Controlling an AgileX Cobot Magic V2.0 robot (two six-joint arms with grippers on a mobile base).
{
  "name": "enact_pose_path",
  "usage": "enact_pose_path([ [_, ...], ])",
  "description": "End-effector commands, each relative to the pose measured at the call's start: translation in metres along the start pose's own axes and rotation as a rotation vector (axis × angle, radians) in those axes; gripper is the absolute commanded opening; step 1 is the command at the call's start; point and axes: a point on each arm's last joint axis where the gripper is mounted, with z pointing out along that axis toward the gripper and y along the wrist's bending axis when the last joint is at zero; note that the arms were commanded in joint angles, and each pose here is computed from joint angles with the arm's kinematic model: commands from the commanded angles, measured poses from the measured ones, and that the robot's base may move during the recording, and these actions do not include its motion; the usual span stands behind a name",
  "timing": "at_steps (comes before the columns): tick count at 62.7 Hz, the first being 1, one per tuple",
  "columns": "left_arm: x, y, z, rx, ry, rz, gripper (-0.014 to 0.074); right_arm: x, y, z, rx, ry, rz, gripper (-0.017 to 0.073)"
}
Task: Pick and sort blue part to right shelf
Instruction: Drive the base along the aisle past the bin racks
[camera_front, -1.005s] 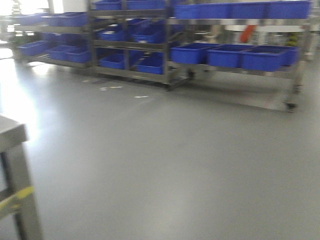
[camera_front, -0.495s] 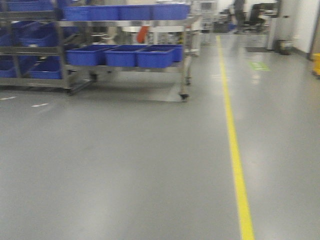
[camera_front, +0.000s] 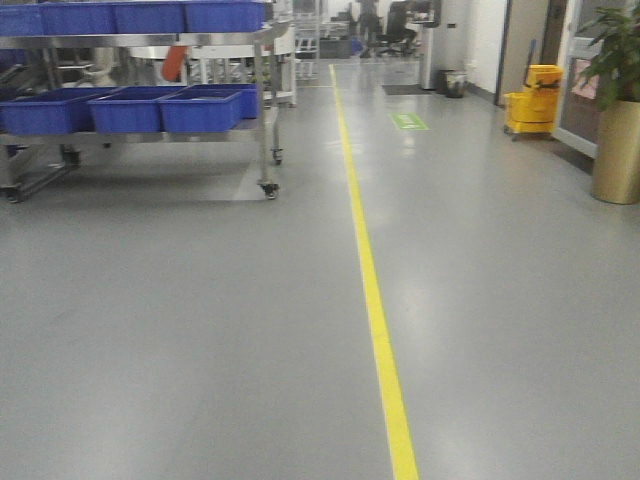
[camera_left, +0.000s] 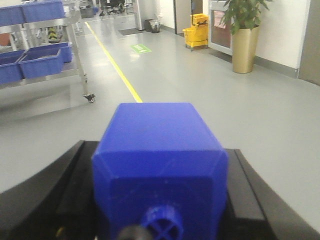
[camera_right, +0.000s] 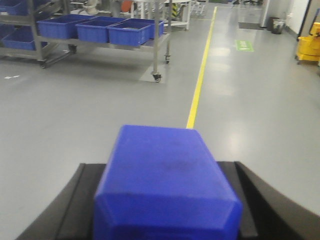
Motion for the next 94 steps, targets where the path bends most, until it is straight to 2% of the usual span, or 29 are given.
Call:
enact_pose_path([
  [1, -0.0151, 0.0008, -0.0077, 0.005, -0.129, -0.011, 0.0321, -0.0166, 0.0002, -0.0017, 0.003, -0.104, -0.018, 0.0194],
  [94, -0.0152, 0.0008, -0.0078, 0.005, -0.130, -0.011, 0.0321, -0.0163, 0.0002, -0.0017, 0.003, -0.100, -0.018, 0.0194],
])
